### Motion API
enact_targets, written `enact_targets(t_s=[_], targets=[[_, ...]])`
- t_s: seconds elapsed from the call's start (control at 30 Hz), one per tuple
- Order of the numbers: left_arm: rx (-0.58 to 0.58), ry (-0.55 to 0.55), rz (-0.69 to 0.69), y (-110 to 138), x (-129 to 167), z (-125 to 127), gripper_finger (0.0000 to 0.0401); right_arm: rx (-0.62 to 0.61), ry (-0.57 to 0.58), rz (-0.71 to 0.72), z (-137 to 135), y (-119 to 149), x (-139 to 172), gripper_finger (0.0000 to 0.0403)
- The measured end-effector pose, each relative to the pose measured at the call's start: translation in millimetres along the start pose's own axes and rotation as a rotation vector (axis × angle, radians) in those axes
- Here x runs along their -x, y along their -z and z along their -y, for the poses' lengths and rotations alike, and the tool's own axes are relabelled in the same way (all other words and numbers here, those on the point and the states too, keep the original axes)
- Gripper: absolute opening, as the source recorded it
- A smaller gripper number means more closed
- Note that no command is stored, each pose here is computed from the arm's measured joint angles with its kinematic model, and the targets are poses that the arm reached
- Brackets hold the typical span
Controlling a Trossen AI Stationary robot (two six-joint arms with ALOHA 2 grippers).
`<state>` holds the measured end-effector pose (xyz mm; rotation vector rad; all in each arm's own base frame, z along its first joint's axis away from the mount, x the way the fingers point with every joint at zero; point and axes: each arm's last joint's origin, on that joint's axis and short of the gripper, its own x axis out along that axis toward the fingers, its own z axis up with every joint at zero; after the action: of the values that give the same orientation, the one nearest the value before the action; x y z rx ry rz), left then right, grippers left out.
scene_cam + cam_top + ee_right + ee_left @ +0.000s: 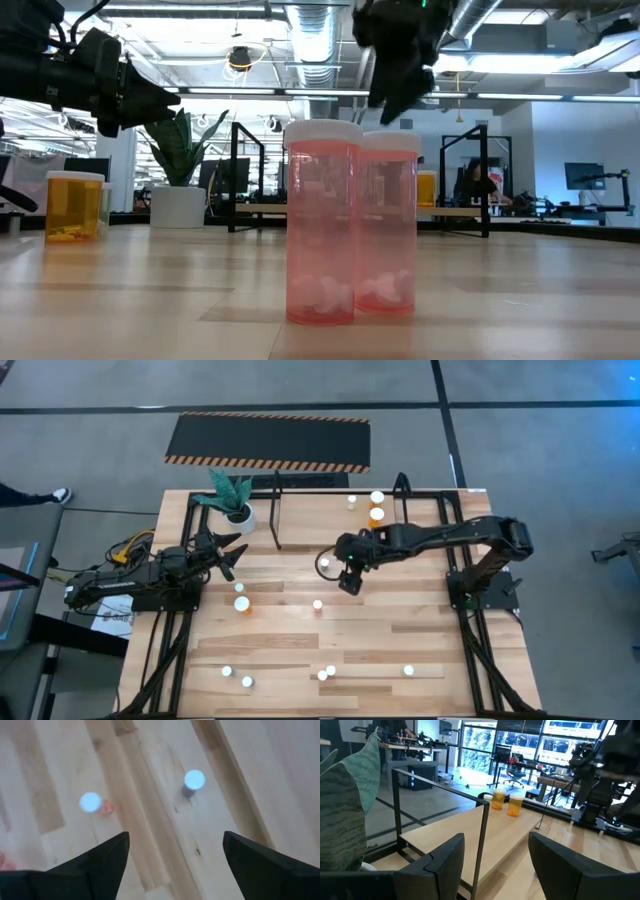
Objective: Pick and place medicine bottles onto shelf by color
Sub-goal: Put the red pill bottle on the shelf
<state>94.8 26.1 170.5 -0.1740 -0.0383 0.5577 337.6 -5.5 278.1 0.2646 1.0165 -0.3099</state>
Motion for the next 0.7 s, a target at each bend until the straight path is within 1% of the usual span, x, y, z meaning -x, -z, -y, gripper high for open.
enact_targets(t_s=[0.13,0.23,0.33,0.43,0.5,0.63,0.7], targets=[[0.0,0.0,0.0,0.0,0.0,0.0,0.0208,-0.072,-0.031,0.041,-8.2,9.7,-15.1,0.0331],[0.0,0.0,0.0,0.0,0.0,0.0,0.0208,-0.081,-0.04,0.079,-16.9,19.5,-25.5,0.0325],[0.0,0.0,0.0,0.0,0.0,0.0,0.0208,-0.038,-0.012,0.175,-29.2,30.5,-35.4,0.0323],[0.0,0.0,0.0,0.1,0.0,0.0,0.0208,0.052,-0.009,0.256,-43.5,40.4,-40.1,0.0322],[0.0,0.0,0.0,0.0,0.0,0.0,0.0208,0.069,-0.008,0.292,-51.7,43.7,-38.7,0.0322],[-0.001,0.0,0.0,0.1,0.0,0.0,0.0208,0.094,0.033,0.332,-60.1,50.6,-40.8,0.0322],[0.0,0.0,0.0,0.0,0.0,0.0,0.0208,0.12,0.029,0.368,-65.0,52.9,-40.7,0.0322]])
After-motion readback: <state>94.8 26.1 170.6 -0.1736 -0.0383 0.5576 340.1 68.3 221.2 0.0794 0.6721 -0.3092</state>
